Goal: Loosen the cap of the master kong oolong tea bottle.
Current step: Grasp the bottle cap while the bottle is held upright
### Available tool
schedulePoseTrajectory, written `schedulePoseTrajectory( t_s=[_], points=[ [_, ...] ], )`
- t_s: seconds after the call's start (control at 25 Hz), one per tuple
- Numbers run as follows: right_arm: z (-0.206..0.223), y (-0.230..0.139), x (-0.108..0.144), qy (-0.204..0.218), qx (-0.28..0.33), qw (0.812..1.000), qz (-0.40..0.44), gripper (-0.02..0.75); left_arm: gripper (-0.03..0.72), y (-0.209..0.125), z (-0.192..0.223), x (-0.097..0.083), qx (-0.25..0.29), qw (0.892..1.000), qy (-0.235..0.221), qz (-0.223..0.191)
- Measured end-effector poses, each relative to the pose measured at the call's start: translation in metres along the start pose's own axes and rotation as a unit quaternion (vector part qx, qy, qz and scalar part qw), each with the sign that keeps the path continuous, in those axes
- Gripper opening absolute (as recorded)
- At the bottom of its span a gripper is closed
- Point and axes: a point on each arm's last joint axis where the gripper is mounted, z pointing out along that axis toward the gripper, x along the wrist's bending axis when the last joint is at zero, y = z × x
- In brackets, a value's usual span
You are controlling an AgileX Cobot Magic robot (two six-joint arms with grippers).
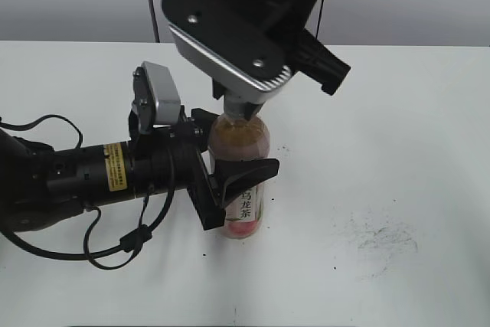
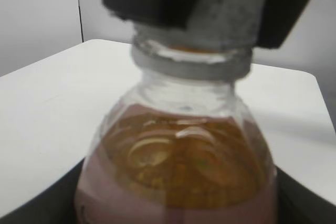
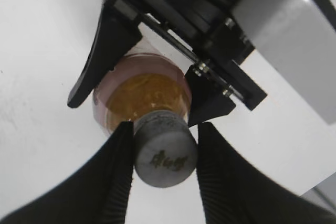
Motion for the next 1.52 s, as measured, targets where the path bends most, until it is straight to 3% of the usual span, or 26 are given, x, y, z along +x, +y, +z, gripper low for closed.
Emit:
schedulePoseTrajectory(
  t_s=[0.16, 0.32, 0.48, 0.64, 0.72, 0.8, 0.88, 1.0, 1.12, 1.24, 1.4, 1.52],
  points=[
    [-0.0004, -0.0008, 0.0004, -0.002, -0.004, 0.989, -0.148, 0.273, 0.445, 0.0001, 0.0000, 0.0000, 0.000, 1.000, 0.000, 0.000],
    [-0.0004, -0.0009, 0.0004, -0.002, -0.003, 0.983, -0.184, 0.273, 0.445, 0.0001, 0.0000, 0.0000, 0.000, 1.000, 0.000, 0.000],
    [-0.0007, -0.0011, 0.0006, 0.000, 0.000, 0.997, -0.083, 0.295, 0.445, 0.0001, 0.0000, 0.0000, 0.000, 1.000, 0.000, 0.000],
    [-0.0005, -0.0002, -0.0001, -0.001, 0.001, 0.997, 0.081, 0.543, 0.445, 0.0002, 0.0000, 0.0005, -0.001, 1.000, 0.003, -0.004],
    [-0.0005, -0.0003, 0.0000, -0.002, 0.002, 0.983, 0.183, 0.603, 0.445, 0.0001, 0.0000, 0.0006, -0.001, 1.000, 0.003, -0.004],
    [-0.0005, -0.0007, 0.0001, -0.002, 0.004, 0.949, 0.316, 0.588, 0.445, 0.0001, 0.0000, 0.0006, -0.001, 1.000, 0.003, -0.005],
    [-0.0005, -0.0015, 0.0004, -0.003, 0.009, 0.897, 0.442, 0.554, 0.445, 0.0001, 0.0000, 0.0006, -0.001, 1.000, 0.003, -0.005],
    [-0.0006, -0.0051, 0.0018, -0.010, 0.028, 0.784, 0.620, 0.536, 0.445, 0.0001, 0.0000, 0.0006, -0.001, 1.000, 0.003, -0.005],
    [-0.0008, -0.0079, 0.0029, -0.024, 0.040, 0.651, 0.758, 0.533, 0.445, 0.0002, 0.0000, 0.0008, -0.001, 1.000, 0.004, -0.005],
    [-0.0008, -0.0083, 0.0030, -0.030, 0.039, 0.556, 0.830, 0.522, 0.445, 0.0001, 0.0000, 0.0010, -0.001, 1.000, 0.006, -0.006],
    [-0.0006, -0.0064, 0.0023, -0.026, 0.027, 0.480, 0.876, 0.489, 0.445, 0.0001, 0.0000, 0.0010, -0.001, 1.000, 0.006, -0.007],
    [-0.0006, -0.0050, 0.0018, -0.021, 0.021, 0.459, 0.888, 0.455, 0.445, 0.0001, 0.0000, 0.0010, -0.001, 1.000, 0.006, -0.007]
  ],
)
